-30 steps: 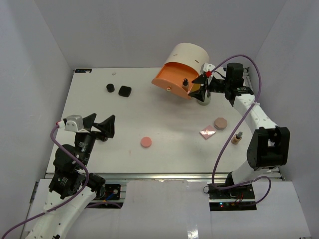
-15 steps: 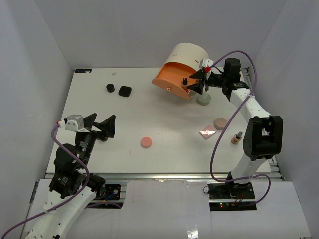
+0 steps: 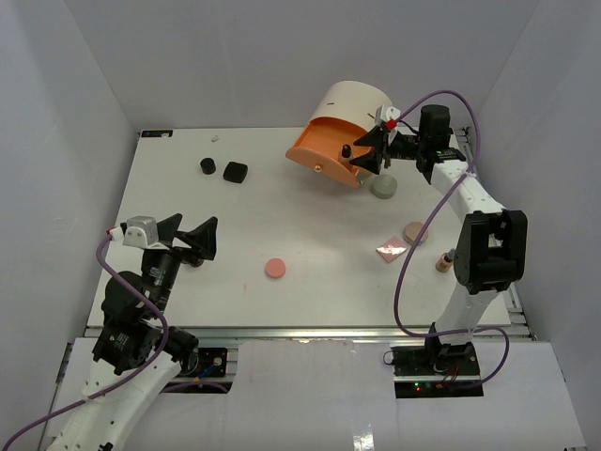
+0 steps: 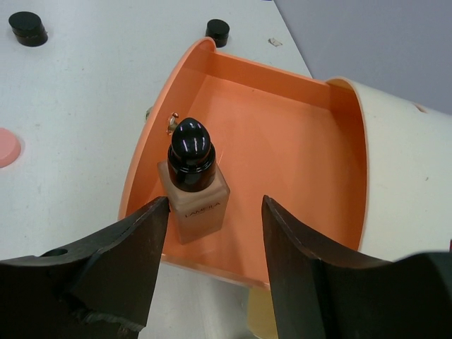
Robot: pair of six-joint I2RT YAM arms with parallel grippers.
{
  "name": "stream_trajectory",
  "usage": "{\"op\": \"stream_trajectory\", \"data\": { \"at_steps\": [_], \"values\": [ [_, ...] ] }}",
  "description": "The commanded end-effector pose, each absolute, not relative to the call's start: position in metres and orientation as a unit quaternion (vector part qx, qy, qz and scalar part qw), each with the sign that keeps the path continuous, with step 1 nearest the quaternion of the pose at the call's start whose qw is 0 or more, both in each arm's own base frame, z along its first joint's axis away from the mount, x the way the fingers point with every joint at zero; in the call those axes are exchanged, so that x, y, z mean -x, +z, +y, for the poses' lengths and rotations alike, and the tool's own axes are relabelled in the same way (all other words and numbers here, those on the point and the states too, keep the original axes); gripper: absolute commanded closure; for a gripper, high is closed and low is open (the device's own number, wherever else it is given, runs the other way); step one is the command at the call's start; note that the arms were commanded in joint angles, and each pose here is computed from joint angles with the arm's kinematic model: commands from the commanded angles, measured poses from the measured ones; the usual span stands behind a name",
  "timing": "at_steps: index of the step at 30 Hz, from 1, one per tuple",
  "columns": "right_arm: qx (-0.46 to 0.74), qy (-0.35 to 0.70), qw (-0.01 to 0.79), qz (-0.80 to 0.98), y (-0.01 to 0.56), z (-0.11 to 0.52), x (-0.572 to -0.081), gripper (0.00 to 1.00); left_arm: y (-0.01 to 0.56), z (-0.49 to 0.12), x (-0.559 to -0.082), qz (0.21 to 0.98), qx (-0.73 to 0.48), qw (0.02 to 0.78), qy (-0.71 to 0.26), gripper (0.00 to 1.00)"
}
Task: Organize the makeup
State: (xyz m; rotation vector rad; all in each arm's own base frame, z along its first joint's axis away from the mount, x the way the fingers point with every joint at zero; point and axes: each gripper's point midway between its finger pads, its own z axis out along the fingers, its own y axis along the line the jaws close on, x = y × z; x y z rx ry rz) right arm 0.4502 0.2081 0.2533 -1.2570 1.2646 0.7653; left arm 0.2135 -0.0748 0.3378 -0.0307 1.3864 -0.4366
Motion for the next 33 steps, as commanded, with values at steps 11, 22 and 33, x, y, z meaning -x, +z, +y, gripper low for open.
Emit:
{"op": "stream_trajectory", "data": {
  "at_steps": [11, 22, 33],
  "values": [
    [0.556, 0.367, 0.557, 0.496, 0.272, 0.218, -0.451, 0.37, 0.334, -0.076, -0.217, 0.641, 0.015, 0.742, -0.198, 0.02],
    [0.565, 0.379, 0.542, 0.493, 0.262, 0.231, -0.451, 0.36, 0.333, -0.077, -0.218, 0.643, 0.015, 0.74, -0.197, 0.02],
    [0.571, 0.385, 0.539, 0.485, 0.262, 0.237, -0.457, 0.41, 0.333, -0.076, -0.219, 0.644, 0.015, 0.74, -0.195, 0.02]
  ]
}}
